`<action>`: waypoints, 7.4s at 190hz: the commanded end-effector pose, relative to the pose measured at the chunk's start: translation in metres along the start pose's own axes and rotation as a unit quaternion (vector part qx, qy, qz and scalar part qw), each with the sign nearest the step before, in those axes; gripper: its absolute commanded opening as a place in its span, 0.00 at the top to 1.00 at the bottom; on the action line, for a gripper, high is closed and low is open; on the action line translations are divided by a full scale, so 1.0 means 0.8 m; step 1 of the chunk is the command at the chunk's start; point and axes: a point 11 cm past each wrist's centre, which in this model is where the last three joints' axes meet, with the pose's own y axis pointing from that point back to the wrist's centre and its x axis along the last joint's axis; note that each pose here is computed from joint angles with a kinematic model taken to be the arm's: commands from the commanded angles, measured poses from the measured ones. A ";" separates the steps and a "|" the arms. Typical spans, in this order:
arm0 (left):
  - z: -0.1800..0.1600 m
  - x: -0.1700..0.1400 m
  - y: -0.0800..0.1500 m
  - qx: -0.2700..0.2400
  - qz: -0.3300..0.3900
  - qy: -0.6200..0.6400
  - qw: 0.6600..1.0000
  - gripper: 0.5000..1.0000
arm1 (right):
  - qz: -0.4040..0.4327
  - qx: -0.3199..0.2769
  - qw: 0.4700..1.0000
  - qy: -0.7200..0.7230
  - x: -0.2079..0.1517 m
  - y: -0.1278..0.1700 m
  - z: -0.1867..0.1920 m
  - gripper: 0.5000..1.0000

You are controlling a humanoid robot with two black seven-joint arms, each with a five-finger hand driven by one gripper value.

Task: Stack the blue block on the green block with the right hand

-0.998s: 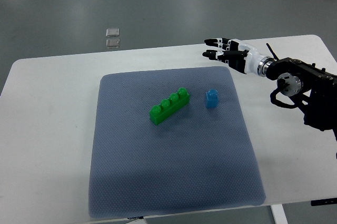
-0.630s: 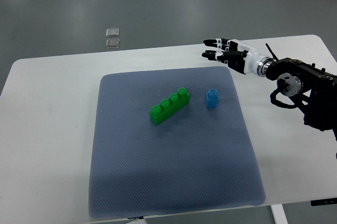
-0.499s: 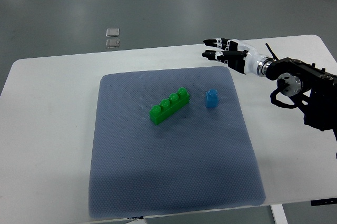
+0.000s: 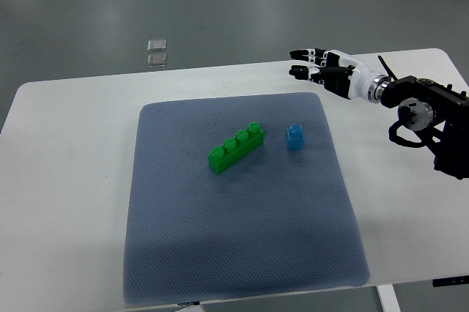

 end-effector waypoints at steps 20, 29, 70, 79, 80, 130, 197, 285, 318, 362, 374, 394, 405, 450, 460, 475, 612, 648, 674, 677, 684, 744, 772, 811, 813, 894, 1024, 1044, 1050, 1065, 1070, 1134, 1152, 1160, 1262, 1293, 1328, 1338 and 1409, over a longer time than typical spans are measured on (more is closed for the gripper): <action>0.000 0.000 0.000 0.000 0.000 0.000 1.000 0.00 | -0.010 0.005 1.000 0.016 0.014 0.013 -0.018 0.17; 0.000 0.000 0.000 0.000 0.000 0.000 1.000 0.00 | -0.011 0.005 1.000 0.028 0.014 0.012 -0.025 0.17; 0.000 0.000 0.000 0.000 0.000 0.000 1.000 0.00 | -0.009 -0.010 0.990 0.138 0.024 0.020 -0.035 0.18; 0.000 0.000 0.000 0.000 0.000 0.000 1.000 0.00 | -0.011 -0.022 0.983 0.181 0.026 0.023 -0.035 0.18; 0.000 0.000 0.000 0.000 0.000 0.000 1.000 0.00 | -0.010 -0.024 0.982 0.186 0.027 0.023 -0.034 0.18; 0.000 0.000 0.000 0.000 0.000 0.000 1.000 0.00 | -0.030 -0.019 0.937 0.348 0.011 0.036 -0.040 0.17; 0.000 0.000 0.000 0.000 0.000 0.000 1.000 0.00 | -0.088 -0.075 0.829 0.548 -0.024 0.040 -0.010 0.18; 0.000 0.000 0.000 0.000 0.000 0.000 1.000 0.00 | -0.095 -0.082 0.812 0.570 -0.056 0.027 0.010 0.19; 0.000 0.000 0.000 0.000 0.000 0.000 1.000 0.00 | -0.070 -0.088 0.811 0.574 -0.049 0.027 0.016 0.19; 0.000 0.000 0.000 0.000 0.000 0.000 1.000 0.00 | -0.079 -0.098 0.811 0.572 -0.058 0.024 0.034 0.19; 0.000 0.000 0.000 0.000 0.000 0.000 1.000 0.00 | -0.081 -0.098 0.811 0.571 -0.059 0.024 0.034 0.19; 0.000 0.000 0.000 0.000 0.000 0.000 1.000 0.00 | -0.084 -0.099 0.811 0.571 -0.060 0.023 0.034 0.19; 0.000 0.000 0.000 0.000 0.000 0.000 1.000 0.00 | -0.087 -0.097 0.811 0.570 -0.064 0.021 0.036 0.19; 0.000 0.000 0.000 0.000 0.000 -0.001 1.000 0.00 | -0.089 -0.101 0.811 0.570 -0.066 0.021 0.046 0.22; 0.000 0.000 0.000 0.000 0.000 0.000 1.000 0.00 | -0.089 -0.102 0.810 0.570 -0.066 0.021 0.047 0.23; 0.000 0.000 0.000 0.000 0.000 0.000 1.000 0.00 | -0.088 -0.104 0.810 0.571 -0.064 0.021 0.047 0.25; 0.000 0.000 0.000 0.000 0.000 0.000 1.000 0.00 | -0.096 -0.107 0.789 0.597 -0.064 0.022 0.051 0.48; 0.000 0.000 0.000 0.000 0.000 0.000 1.000 0.00 | -0.098 -0.107 0.787 0.600 -0.065 0.022 0.052 0.54; 0.000 0.000 0.000 0.000 0.000 0.000 1.000 0.00 | -0.102 -0.110 0.780 0.608 -0.065 0.023 0.055 0.57; 0.000 0.000 0.000 0.000 0.000 0.000 1.000 0.00 | -0.103 -0.109 0.779 0.609 -0.065 0.023 0.055 0.58; 0.000 0.000 0.000 0.000 0.000 0.000 1.000 0.00 | -0.104 -0.109 0.779 0.608 -0.065 0.023 0.055 0.59; 0.000 0.000 0.000 0.000 0.000 0.000 1.000 0.00 | -0.106 -0.106 0.777 0.611 -0.068 0.022 0.053 0.60; 0.000 0.000 0.000 0.000 0.000 -0.001 1.000 0.00 | -0.108 -0.106 0.774 0.615 -0.069 0.022 0.053 0.61; 0.000 0.000 0.000 0.000 0.000 0.000 1.000 0.00 | -0.111 -0.107 0.767 0.623 -0.070 0.023 0.056 0.68; 0.000 0.000 0.000 0.000 0.000 0.000 1.000 0.00 | -0.111 -0.106 0.766 0.624 -0.070 0.022 0.055 0.68; 0.000 0.000 0.000 0.000 0.000 0.000 1.000 0.00 | -0.118 -0.100 0.762 0.629 -0.074 0.022 0.055 0.79; 0.000 0.000 0.000 0.000 0.000 0.000 1.000 0.00 | -0.142 0.017 0.742 0.655 -0.109 0.009 -0.012 0.84; 0.000 0.000 0.000 0.000 0.000 0.000 1.000 0.00 | -0.151 0.039 0.729 0.667 -0.125 0.003 -0.023 0.84; 0.000 0.000 0.000 0.000 0.000 0.000 1.000 0.00 | -0.159 0.047 0.721 0.673 -0.136 -0.001 -0.023 0.84; 0.000 0.000 0.000 0.000 0.000 0.000 1.000 0.00 | -0.168 0.062 0.703 0.688 -0.153 -0.008 -0.021 0.84; 0.000 0.000 0.000 0.000 0.000 -0.001 1.000 0.00 | -0.167 0.066 0.698 0.694 -0.155 -0.009 -0.022 0.84; 0.000 0.000 0.000 0.000 0.000 0.000 1.000 0.00 | -0.215 0.094 0.627 0.742 -0.185 -0.012 -0.014 0.84; 0.000 0.000 0.000 0.000 0.000 0.000 1.000 0.00 | -0.220 0.097 0.603 0.760 -0.183 -0.011 -0.009 0.84; 0.000 0.000 0.000 0.000 0.000 0.000 1.000 0.00 | -0.219 0.099 0.601 0.763 -0.183 -0.012 -0.009 0.84; 0.000 0.000 0.000 0.000 0.000 0.000 1.000 0.00 | -0.225 0.083 0.593 0.769 -0.180 -0.018 0.005 0.84; 0.000 0.000 0.000 0.000 0.000 0.000 1.000 0.00 | -0.223 0.079 0.589 0.773 -0.178 -0.020 0.006 0.84; 0.000 0.000 0.000 0.000 0.000 0.000 1.000 0.00 | -0.222 0.076 0.585 0.776 -0.177 -0.023 0.007 0.84; 0.000 0.000 0.000 0.000 0.000 0.000 1.000 0.00 | -0.221 0.075 0.586 0.776 -0.177 -0.023 0.007 0.84; 0.000 0.000 0.000 0.000 0.000 0.000 1.000 0.00 | -0.222 0.070 0.580 0.780 -0.175 -0.024 0.011 0.84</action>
